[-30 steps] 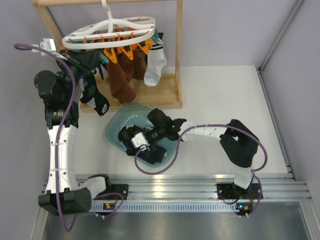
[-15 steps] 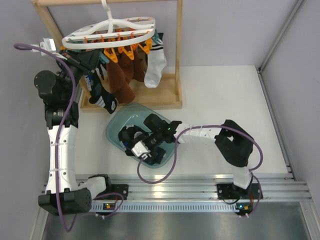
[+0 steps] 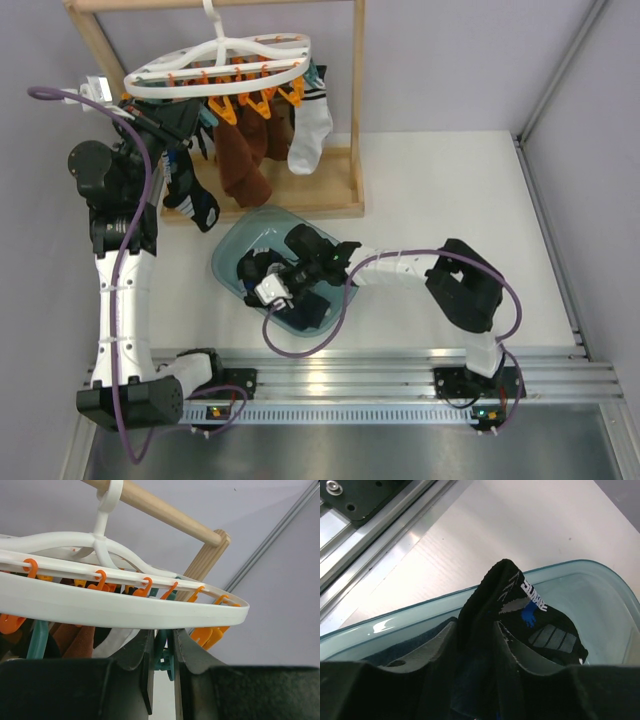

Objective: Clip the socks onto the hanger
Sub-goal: Adjust the sock in the bin, then pick up the sock from the bin.

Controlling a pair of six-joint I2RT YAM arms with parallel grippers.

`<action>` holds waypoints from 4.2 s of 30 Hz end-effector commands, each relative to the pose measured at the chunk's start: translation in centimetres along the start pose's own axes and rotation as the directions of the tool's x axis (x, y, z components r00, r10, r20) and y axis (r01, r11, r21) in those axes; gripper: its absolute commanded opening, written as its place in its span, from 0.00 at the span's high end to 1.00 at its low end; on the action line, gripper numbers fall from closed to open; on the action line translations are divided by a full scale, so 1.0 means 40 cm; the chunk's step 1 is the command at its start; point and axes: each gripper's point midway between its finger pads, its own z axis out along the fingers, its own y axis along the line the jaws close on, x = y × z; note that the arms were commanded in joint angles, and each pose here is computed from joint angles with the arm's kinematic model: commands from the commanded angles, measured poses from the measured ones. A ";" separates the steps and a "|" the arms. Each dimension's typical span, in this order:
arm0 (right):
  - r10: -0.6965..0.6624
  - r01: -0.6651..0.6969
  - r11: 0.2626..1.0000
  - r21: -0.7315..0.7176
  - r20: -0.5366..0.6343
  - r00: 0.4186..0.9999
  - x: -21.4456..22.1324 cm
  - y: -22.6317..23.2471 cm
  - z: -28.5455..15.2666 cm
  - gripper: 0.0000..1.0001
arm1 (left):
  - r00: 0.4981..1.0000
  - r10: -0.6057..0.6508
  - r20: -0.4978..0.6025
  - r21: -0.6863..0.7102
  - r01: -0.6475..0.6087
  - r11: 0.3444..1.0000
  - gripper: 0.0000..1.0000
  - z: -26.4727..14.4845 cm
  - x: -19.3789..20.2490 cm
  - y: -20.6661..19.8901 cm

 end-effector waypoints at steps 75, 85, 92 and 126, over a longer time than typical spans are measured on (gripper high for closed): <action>0.404 -0.427 0.902 0.063 0.227 0.886 -0.102 -0.109 0.004 0.03 | 1.000 0.028 0.013 -0.034 -0.027 0.999 1.00 0.010 -0.010 0.025; 0.500 -0.499 0.865 -0.059 0.204 0.842 -0.089 -0.052 0.041 0.09 | 1.000 0.023 0.014 -0.033 -0.023 0.999 1.00 0.010 -0.010 0.024; 0.528 -0.524 0.848 -0.075 0.192 0.827 -0.085 -0.042 0.050 0.16 | 1.000 0.024 0.016 -0.035 -0.023 0.999 1.00 0.009 -0.012 0.023; 0.312 -0.387 0.867 0.316 0.262 0.913 -0.308 -0.434 -0.382 1.00 | 0.989 0.080 -0.121 0.089 -0.069 0.994 1.00 -0.008 0.043 -0.025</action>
